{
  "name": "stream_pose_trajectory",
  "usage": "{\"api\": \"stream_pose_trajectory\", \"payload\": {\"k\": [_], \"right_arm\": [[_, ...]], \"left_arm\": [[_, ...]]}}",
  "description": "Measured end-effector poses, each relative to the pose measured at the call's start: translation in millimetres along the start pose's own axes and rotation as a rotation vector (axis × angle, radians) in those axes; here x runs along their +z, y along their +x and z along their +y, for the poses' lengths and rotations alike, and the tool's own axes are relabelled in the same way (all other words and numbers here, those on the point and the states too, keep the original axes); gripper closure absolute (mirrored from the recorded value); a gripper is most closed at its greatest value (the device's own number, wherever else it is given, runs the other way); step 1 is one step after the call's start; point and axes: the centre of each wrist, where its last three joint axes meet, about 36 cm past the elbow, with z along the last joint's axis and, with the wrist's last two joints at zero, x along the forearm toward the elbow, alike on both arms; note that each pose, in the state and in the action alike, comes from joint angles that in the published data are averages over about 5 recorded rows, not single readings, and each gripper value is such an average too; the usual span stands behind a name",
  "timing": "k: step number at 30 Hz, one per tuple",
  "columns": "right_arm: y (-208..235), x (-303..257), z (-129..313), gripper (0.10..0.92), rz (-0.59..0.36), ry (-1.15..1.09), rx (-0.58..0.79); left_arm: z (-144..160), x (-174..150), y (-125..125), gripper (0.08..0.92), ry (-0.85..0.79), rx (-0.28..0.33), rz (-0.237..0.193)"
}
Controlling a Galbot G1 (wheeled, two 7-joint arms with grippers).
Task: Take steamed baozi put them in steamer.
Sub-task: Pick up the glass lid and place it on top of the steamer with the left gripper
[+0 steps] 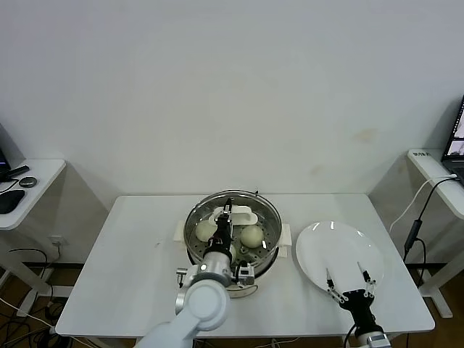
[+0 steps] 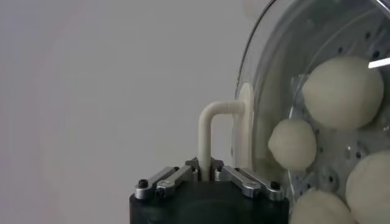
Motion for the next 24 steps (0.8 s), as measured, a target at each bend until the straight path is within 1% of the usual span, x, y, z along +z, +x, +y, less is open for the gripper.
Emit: {"api": "stream_pose_trajectory", "payload": {"k": [15,24], "right_arm": [[2,1,-4,0.2,0.002,0.009,-0.008],[3,1,-4,0.2,0.001,0.009,-0.012]], "left_arm": [[-17,0,-9,0.832,-0.032,-0.007,0.017],[-23,2,-6,0.832,-0.035,-0.002,0.019]]}}
